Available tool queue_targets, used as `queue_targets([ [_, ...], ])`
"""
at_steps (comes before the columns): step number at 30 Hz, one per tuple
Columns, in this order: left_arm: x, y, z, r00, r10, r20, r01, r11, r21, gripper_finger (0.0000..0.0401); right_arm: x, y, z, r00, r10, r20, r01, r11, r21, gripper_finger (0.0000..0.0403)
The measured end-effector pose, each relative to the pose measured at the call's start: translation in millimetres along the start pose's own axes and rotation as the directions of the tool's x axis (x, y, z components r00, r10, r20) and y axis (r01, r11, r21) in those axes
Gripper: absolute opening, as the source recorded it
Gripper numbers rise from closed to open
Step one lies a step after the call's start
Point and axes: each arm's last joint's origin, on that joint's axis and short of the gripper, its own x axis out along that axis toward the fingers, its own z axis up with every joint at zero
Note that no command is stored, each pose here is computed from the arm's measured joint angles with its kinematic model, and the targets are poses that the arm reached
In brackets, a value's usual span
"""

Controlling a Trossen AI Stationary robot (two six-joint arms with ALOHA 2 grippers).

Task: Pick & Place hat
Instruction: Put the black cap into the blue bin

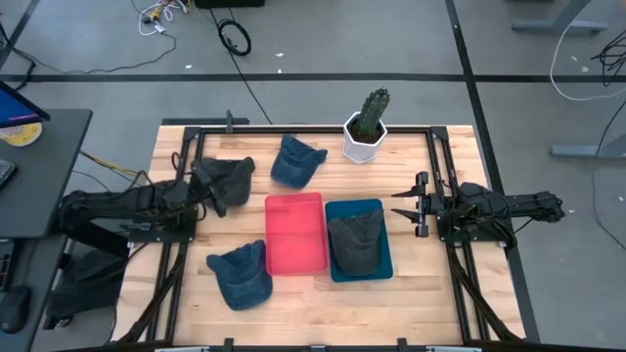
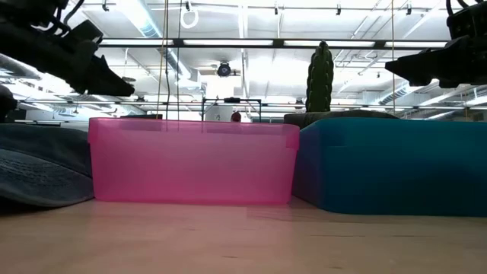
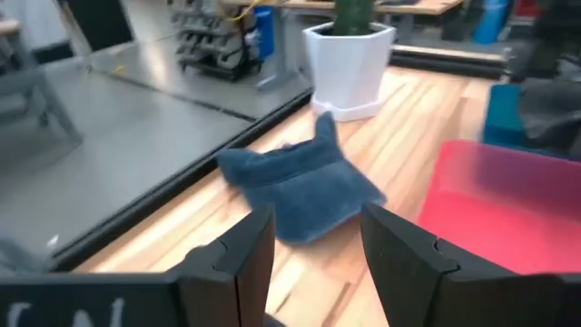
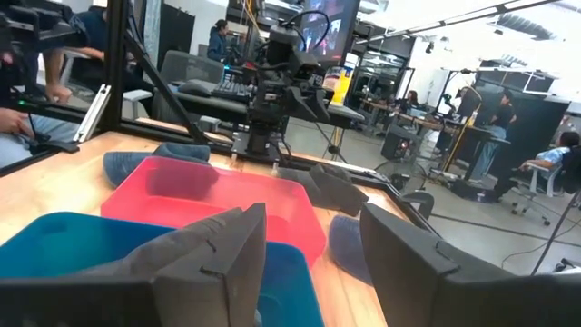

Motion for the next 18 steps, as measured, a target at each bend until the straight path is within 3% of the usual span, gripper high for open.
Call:
queue_targets([
  [9,6,8,20,0.993,0.097,-0.059,-0.104,0.986,-0.127,0.017,0,0,0,1.0,0.0,-0.001,0.0,1.0,0.001,0.0185],
  [13,10,10,41,0.981,0.104,-0.164,-0.124,0.985,-0.116,0.017,0,0,0,1.0,0.0,-0.001,0.0,1.0,0.001,0.0185],
  [18,17,14,68,0.921,0.141,-0.363,-0.155,0.988,-0.011,0.017,0,0,0,1.0,0.0,-0.001,0.0,1.0,0.002,0.0185],
])
